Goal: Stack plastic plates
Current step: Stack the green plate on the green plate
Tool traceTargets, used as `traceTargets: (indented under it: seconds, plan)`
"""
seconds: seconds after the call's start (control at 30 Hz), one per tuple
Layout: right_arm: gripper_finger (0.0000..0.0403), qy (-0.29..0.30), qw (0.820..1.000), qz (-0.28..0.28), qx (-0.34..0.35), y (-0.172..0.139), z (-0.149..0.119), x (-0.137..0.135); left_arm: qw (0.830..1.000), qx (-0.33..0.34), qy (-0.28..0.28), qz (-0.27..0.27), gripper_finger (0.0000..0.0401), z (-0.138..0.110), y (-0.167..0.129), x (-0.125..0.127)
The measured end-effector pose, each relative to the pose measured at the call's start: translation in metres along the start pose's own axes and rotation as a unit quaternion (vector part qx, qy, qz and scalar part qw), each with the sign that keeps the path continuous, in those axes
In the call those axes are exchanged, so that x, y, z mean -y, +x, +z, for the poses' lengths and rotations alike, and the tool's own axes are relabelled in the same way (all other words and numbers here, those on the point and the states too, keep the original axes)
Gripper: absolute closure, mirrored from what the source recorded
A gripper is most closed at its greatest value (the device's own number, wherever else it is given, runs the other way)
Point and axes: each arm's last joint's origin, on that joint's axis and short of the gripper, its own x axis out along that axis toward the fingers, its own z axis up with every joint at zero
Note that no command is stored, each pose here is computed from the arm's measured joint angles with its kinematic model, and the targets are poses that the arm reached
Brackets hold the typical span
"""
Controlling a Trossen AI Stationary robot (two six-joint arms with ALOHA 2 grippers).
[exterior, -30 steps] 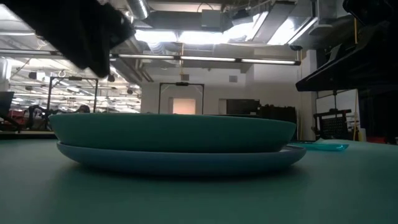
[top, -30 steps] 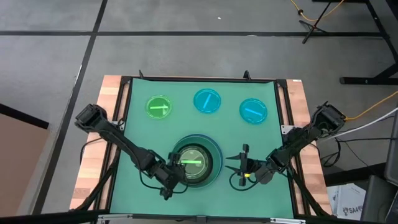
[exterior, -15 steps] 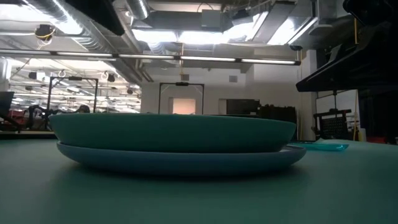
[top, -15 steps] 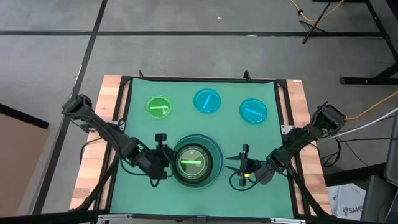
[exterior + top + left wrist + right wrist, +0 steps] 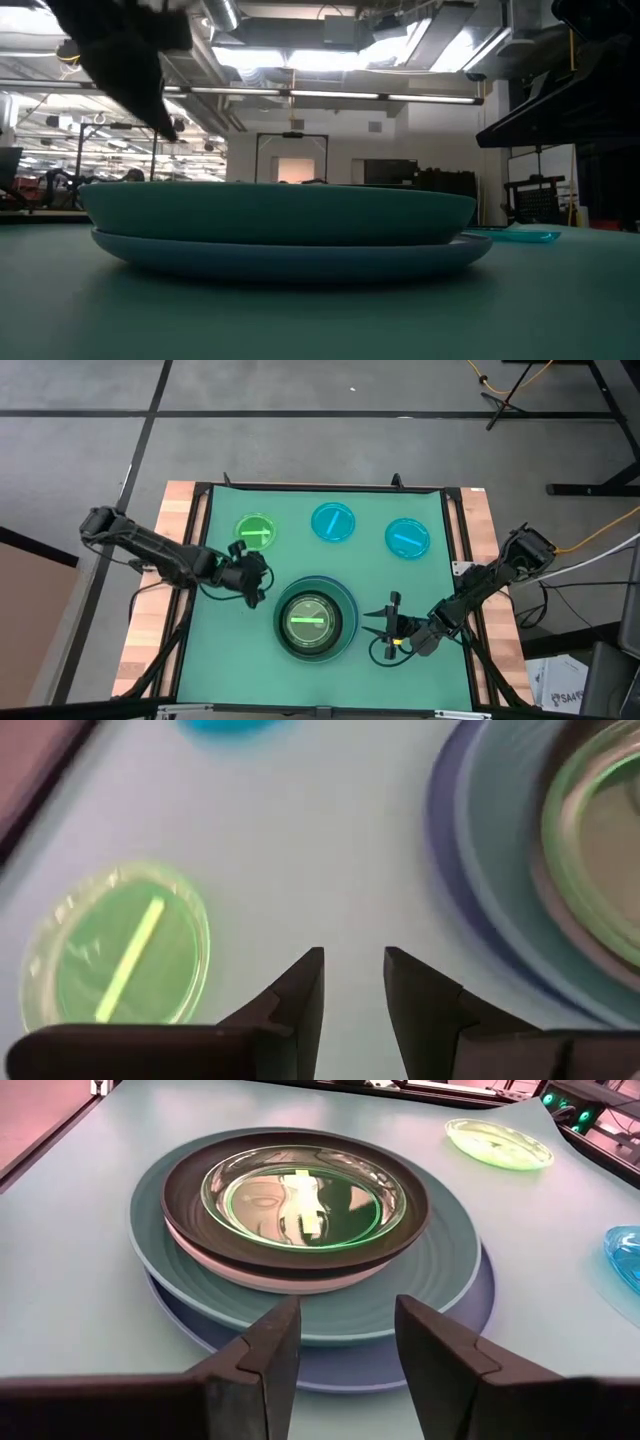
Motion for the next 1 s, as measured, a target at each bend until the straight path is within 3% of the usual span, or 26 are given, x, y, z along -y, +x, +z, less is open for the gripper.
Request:
traceTargets:
  seconds: [0.23,0.43,0.67,1.0]
  plan:
    - [0.0247,-0.001,1.0,-0.004,0.0,0.0,0.0,0.0,0.997,-0.078,-0.01,0.003,0.03,-0.002,0.029,-0.02]
    - [0.0247,-0.003,1.0,-0.005,-0.001,0.0,-0.001,0.0,0.991,-0.115,0.067,0.027,0.03,-0.002,0.05,-0.026]
    - [0.0247,-0.003,1.0,-0.005,-0.001,0.0,-0.001,0.0,0.967,-0.167,0.173,0.088,0.03,-0.006,0.079,-0.033]
    - [0.0247,-0.004,1.0,-0.006,-0.002,0.0,-0.001,0.001,0.947,-0.231,0.185,0.124,0.03,-0.013,0.11,-0.047]
